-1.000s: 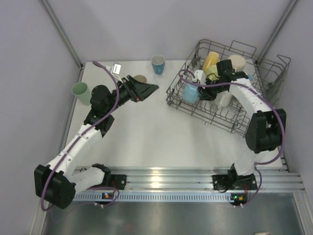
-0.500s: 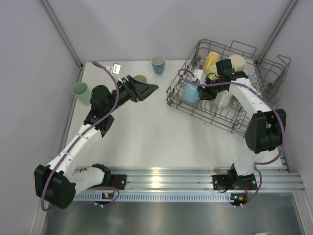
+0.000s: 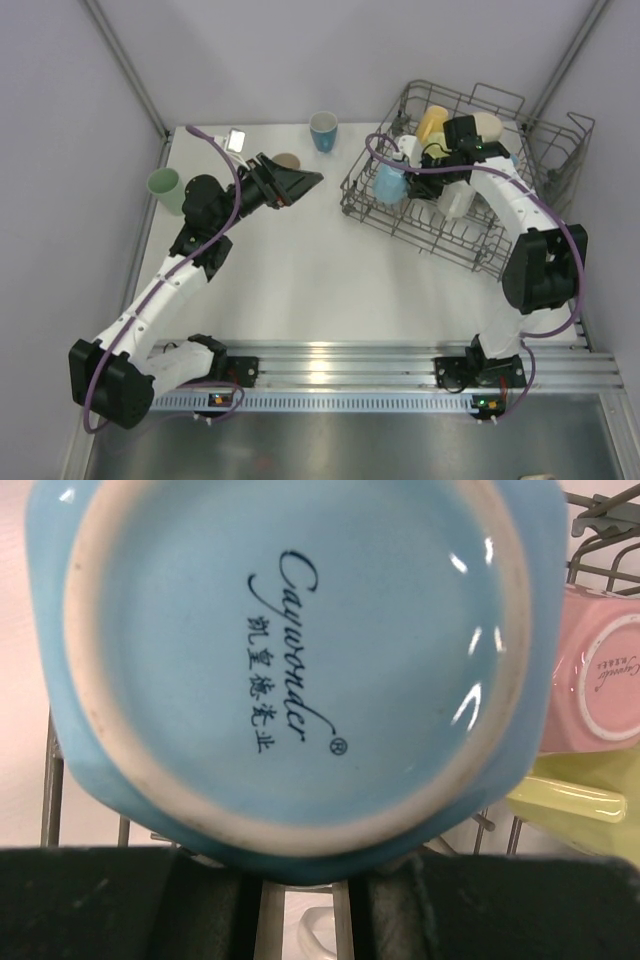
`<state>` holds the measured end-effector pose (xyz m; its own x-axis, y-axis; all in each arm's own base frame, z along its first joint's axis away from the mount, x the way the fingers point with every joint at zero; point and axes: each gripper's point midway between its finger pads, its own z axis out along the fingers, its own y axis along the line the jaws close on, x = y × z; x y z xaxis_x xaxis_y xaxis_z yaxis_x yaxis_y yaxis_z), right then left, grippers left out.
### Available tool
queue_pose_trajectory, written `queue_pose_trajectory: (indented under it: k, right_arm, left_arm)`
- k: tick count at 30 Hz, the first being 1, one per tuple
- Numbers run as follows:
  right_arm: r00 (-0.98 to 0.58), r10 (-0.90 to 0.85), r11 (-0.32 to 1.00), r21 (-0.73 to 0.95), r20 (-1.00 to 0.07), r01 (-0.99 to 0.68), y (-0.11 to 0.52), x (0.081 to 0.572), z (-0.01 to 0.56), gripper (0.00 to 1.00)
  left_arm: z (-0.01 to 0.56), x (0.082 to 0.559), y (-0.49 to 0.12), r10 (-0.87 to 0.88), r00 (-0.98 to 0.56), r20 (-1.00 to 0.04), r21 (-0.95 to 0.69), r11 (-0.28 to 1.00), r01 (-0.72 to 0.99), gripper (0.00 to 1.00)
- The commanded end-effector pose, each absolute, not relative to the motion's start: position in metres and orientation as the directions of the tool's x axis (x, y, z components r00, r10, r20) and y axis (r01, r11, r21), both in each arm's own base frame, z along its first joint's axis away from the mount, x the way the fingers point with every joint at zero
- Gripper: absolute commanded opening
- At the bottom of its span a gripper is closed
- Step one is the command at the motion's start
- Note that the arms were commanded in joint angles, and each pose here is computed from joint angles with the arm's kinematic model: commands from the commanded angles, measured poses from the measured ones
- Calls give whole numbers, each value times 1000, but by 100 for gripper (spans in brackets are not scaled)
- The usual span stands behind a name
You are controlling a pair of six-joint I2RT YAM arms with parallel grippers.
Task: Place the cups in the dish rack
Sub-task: Place the cup upside down on the dish rack
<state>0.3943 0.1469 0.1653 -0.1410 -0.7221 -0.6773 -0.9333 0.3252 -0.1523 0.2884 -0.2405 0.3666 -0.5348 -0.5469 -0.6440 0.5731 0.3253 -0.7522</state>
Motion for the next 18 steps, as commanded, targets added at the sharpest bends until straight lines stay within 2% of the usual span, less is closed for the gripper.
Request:
queue_pose_trajectory:
  k: [1,8,18]
  right_arm:
    - [48,-652,288,-306,-756,-907,170,411,230,0]
    - [46,-616,272,-267,-786,-924,174,415,227,0]
    - [-7,-639,239,-190,-770,-952,174,409,202,0]
  left_arm:
    - [388,281,-236,-567,-485,-665,-718,307,625,98]
    - [384,283,-236,-566,-490,-663,-722,310,618,98]
    - [378,286,-236,-565,-495,-660,-728,317,608,98]
